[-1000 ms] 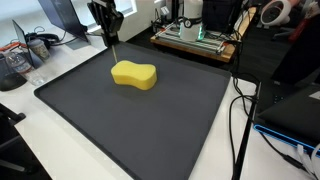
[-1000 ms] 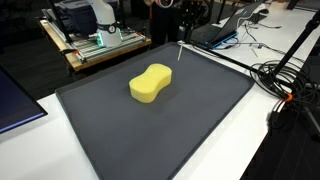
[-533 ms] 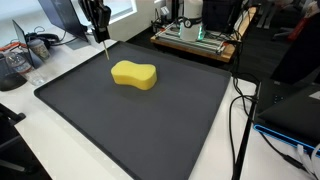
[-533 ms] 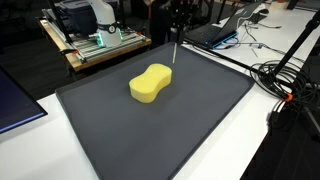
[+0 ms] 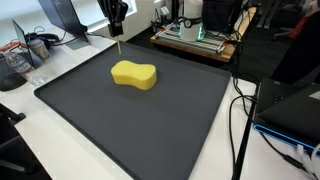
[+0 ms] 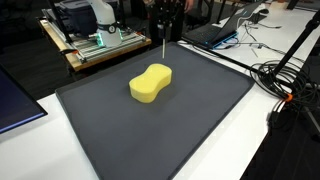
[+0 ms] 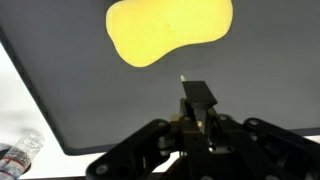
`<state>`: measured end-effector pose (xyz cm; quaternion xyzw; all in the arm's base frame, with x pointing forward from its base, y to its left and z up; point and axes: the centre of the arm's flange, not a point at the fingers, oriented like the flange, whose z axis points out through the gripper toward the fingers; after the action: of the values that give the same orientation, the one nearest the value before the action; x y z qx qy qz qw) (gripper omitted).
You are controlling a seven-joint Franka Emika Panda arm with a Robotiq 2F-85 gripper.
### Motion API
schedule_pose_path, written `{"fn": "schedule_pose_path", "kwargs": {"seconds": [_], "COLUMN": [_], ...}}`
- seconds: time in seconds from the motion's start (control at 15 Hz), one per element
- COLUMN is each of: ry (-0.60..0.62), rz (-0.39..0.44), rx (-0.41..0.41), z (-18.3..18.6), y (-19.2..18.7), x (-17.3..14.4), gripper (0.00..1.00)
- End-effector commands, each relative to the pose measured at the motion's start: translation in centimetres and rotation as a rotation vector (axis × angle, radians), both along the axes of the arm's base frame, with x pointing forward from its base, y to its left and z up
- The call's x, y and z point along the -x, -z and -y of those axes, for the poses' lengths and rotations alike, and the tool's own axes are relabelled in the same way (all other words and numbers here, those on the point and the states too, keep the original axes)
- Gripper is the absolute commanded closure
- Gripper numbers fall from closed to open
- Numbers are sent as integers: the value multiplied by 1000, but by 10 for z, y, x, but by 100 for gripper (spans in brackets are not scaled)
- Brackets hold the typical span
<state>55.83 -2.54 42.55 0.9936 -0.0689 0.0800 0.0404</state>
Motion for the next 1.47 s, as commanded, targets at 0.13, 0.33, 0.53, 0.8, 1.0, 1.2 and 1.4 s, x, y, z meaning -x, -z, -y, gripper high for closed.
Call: {"fn": "schedule_pose_path", "kwargs": {"seconds": [0.13, 0.33, 0.53, 0.8, 1.0, 1.2, 1.4], "ry": [12, 13, 26, 36, 62, 85, 100], "rz": [6, 11, 0, -28, -48, -51, -50], "rx": [-4, -5, -51, -57, -52, -48, -40], "z": [6, 6, 32, 62, 81, 93, 97], "y": [4, 2, 23, 55, 83, 109, 135], "x": [26, 31, 29, 32, 37, 43, 41], "gripper": [87, 97, 97, 97, 97, 97, 97]}}
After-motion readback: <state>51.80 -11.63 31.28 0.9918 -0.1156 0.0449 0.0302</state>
